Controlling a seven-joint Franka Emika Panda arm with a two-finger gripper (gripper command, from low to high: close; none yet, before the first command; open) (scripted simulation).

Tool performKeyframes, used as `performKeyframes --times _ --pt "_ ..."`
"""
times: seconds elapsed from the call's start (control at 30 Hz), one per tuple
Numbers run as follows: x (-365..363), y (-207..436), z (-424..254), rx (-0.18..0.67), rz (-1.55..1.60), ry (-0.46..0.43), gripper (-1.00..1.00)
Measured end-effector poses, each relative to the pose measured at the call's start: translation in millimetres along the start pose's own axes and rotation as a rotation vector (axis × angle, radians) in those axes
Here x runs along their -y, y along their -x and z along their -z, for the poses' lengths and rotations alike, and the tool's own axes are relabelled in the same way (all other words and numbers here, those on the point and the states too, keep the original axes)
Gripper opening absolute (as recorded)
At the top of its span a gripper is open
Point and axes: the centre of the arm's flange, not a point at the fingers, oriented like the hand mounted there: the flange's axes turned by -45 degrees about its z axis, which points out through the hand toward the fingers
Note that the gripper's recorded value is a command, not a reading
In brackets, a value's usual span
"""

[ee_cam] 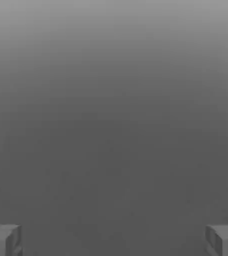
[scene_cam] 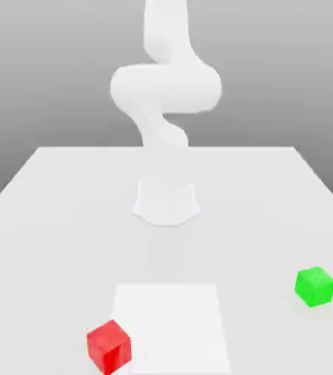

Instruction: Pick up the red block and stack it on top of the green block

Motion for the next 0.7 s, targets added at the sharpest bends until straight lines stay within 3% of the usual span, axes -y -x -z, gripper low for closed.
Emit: performKeyframes --times 0.33,0.7 --pt "-32 42 -196 0.274 -0.272 0.153 0.00" --pt "-82 165 -362 0.559 -0.598 0.273 0.00"
